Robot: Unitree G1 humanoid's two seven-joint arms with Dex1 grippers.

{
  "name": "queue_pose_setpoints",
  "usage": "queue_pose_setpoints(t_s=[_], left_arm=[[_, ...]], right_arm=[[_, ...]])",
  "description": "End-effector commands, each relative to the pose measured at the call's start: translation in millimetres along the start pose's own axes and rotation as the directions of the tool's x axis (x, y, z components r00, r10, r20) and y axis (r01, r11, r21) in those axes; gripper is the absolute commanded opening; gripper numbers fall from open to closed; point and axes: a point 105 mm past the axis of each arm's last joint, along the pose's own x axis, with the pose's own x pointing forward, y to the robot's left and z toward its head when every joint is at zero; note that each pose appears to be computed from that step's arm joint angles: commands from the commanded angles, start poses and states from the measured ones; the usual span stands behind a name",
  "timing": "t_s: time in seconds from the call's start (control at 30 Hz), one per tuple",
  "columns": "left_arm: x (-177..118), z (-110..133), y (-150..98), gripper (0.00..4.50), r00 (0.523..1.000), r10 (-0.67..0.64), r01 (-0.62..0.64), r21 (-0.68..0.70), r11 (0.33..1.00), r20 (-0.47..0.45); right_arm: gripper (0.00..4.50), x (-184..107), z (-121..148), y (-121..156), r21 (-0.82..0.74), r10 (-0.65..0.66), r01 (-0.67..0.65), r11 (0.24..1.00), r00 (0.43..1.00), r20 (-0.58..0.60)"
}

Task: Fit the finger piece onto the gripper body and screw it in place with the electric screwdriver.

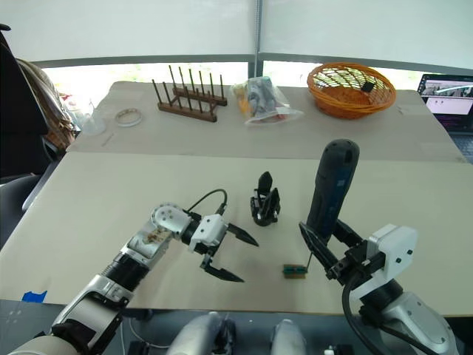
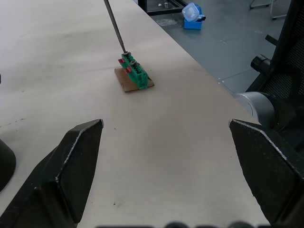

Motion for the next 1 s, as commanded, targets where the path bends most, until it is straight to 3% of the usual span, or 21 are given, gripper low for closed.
queue_pose_setpoints(t_s=[0.03,1.0], left_arm=[[-1.7,8.1,4.0,4.50,1.000,0.005,-0.005,0.048,0.999,0.005],[-4.3,10.1,4.4,4.50,1.000,0.003,-0.003,0.047,0.999,0.001]], right_arm=[[1.97,0.7,15.1,8.3,-0.032,0.031,-0.029,0.999,0.998,0.057],[1.97,1.6,10.4,6.4,-0.035,0.023,-0.022,0.999,0.998,0.054]])
